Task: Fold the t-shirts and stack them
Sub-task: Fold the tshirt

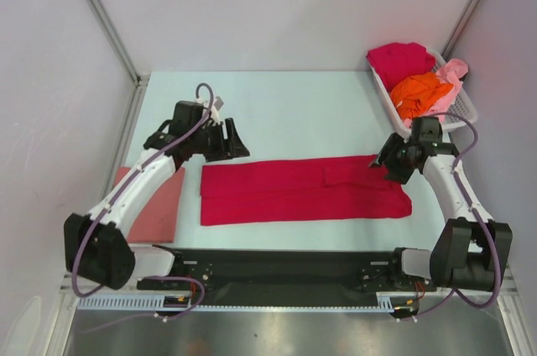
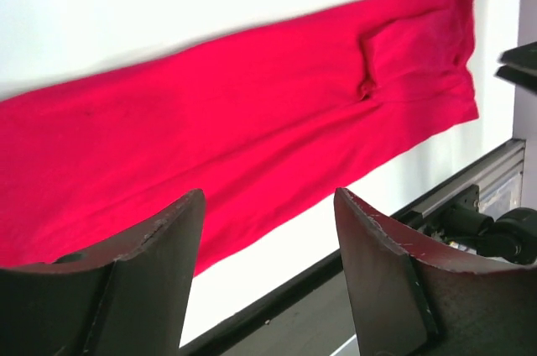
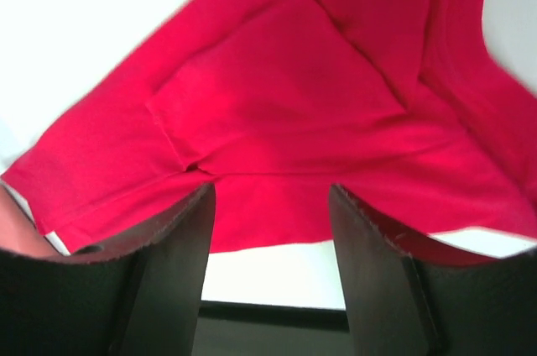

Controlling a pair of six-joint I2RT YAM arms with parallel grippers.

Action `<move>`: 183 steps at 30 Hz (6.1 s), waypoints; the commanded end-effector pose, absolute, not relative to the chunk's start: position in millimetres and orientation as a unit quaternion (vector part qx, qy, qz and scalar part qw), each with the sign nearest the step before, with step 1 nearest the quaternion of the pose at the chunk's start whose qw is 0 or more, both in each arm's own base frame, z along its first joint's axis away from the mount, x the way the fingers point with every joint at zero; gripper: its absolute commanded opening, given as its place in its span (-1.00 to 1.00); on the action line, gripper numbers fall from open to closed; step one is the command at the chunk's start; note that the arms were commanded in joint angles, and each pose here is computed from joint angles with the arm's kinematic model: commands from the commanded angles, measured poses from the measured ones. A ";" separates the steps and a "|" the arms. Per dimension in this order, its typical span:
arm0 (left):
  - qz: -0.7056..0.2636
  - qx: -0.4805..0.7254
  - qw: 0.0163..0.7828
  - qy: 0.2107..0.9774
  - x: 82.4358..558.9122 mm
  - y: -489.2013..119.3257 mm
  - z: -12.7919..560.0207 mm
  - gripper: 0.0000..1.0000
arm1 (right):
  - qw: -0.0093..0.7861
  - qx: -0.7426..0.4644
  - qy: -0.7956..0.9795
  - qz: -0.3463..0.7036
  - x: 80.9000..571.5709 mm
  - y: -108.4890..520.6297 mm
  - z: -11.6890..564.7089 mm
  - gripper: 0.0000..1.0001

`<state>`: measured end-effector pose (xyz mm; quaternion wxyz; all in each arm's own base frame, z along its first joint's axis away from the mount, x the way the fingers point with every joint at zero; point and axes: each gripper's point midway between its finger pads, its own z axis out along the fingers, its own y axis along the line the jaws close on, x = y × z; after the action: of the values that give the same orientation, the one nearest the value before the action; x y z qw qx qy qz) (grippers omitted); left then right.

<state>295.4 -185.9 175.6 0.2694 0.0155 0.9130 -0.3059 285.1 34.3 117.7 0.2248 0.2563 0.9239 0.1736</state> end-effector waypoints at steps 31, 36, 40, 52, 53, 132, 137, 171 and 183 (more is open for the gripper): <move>-0.356 0.073 0.318 0.875 258.6 -176.5 176.4 0.33 | 0.292 0.444 0.846 -0.055 423.1 13.6 107.1 -0.12; -0.362 0.079 0.316 0.874 256.9 -175.6 173.4 0.33 | 0.235 0.447 0.855 -0.121 418.4 22.2 73.6 0.15; -0.368 0.078 0.309 0.874 255.1 -175.8 168.9 0.33 | 0.212 0.450 0.853 -0.160 414.3 21.1 61.6 0.18; -0.376 0.080 0.300 0.873 254.4 -175.3 166.1 0.33 | 0.201 0.443 0.848 -0.210 396.8 14.4 53.1 0.15; -0.376 0.080 0.299 0.873 254.4 -174.9 165.5 0.33 | 0.203 0.441 0.847 -0.214 397.4 12.7 51.8 0.13; -0.105 -0.038 0.130 0.985 311.3 -71.8 36.0 0.57 | 0.566 0.080 0.809 0.140 688.2 259.8 110.6 -0.85; -0.059 -0.043 0.098 0.992 304.4 -56.7 14.4 0.51 | 0.561 0.083 0.807 0.165 687.9 266.1 108.2 -0.82; -0.303 -0.179 0.018 0.936 178.9 -151.4 19.0 -0.90 | 0.349 0.101 0.898 0.250 550.2 174.6 167.6 0.38; -0.334 -0.109 0.024 0.936 114.7 -236.4 50.4 -0.79 | 0.260 0.099 0.910 0.308 495.3 177.1 153.6 0.43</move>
<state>125.6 -222.5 42.5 0.0144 -0.0761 0.9414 -0.3284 507.8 174.9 119.3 0.2445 0.1238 0.9196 0.2814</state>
